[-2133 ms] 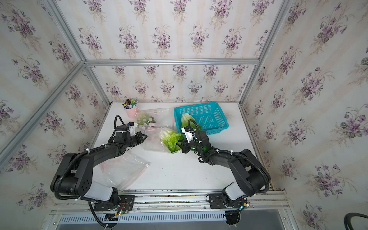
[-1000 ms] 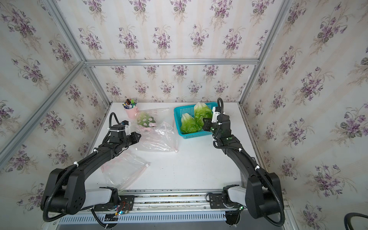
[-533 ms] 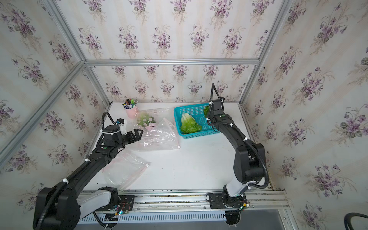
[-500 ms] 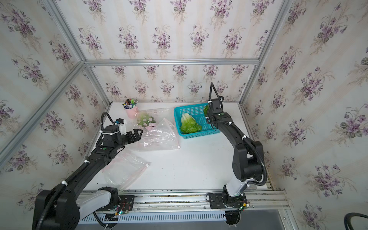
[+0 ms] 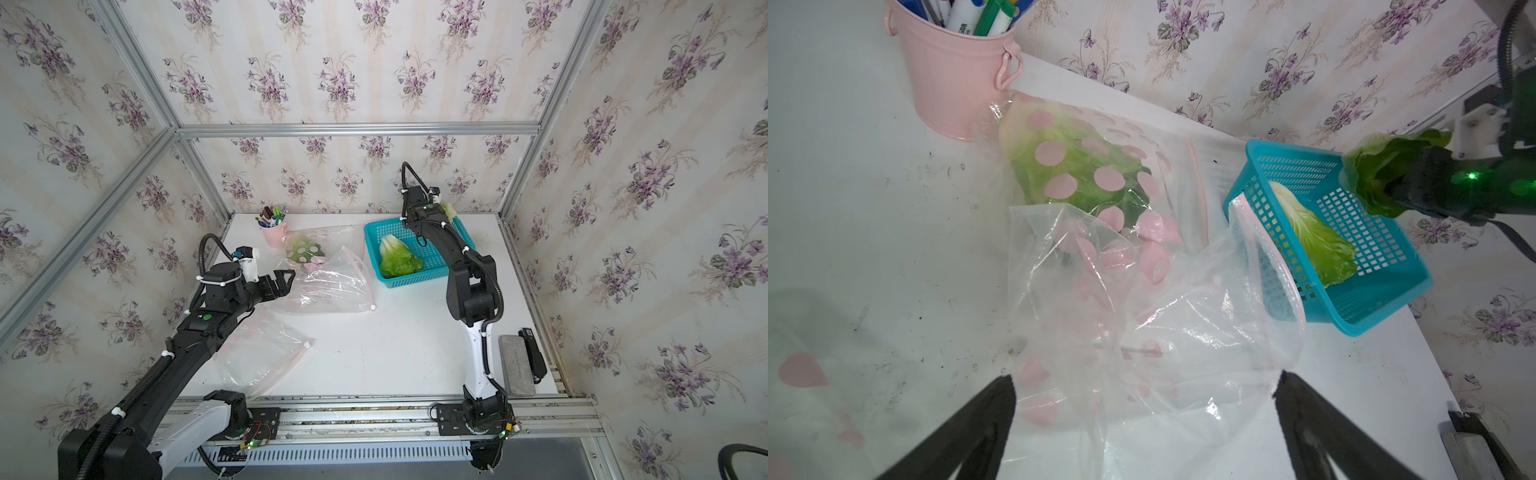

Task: Open the zip-top bag and take out the chinese cabbages
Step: Place the Chinese cabbage in the basket.

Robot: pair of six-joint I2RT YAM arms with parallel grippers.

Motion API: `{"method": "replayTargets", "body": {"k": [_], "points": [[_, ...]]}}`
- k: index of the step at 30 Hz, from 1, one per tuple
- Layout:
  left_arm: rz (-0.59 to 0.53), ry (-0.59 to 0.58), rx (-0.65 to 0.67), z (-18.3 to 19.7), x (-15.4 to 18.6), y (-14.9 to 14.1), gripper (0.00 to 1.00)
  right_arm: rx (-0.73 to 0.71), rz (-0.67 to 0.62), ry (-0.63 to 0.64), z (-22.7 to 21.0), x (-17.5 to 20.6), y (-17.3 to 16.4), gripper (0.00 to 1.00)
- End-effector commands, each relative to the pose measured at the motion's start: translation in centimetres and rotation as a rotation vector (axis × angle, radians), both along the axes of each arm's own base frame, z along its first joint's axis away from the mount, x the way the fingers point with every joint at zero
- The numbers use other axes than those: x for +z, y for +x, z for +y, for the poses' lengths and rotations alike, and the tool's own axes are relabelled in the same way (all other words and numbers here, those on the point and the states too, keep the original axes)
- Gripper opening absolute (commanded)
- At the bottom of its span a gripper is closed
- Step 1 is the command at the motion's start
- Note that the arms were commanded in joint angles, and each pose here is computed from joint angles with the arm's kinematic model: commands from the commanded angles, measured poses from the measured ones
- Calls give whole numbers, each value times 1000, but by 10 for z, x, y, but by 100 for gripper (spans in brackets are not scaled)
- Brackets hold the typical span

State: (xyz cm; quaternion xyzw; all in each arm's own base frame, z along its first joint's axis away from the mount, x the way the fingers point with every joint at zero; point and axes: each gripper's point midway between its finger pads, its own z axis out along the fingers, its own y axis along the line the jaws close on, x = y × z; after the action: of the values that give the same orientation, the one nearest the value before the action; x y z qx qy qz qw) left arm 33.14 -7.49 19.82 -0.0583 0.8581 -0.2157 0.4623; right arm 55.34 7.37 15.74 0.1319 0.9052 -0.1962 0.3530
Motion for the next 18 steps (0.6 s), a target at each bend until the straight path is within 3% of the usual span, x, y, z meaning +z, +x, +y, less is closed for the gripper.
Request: {"method": "replayTargets", "body": {"k": [1,11,16,18], "points": [[-18,-2,-36,-6,7,-1,100,-34,139,-83,-10,-22,-13,0],[-12,-6,-57,-10,6,-1,100,-1,187,-116,7,-40,-9,0],[-6,-11,-65,-12,4,-2,100,23,234,-95,16,-73,5,11],[-9,-8,-62,-11,4,-3,100,39,233,-80,22,-78,12,20]]}}
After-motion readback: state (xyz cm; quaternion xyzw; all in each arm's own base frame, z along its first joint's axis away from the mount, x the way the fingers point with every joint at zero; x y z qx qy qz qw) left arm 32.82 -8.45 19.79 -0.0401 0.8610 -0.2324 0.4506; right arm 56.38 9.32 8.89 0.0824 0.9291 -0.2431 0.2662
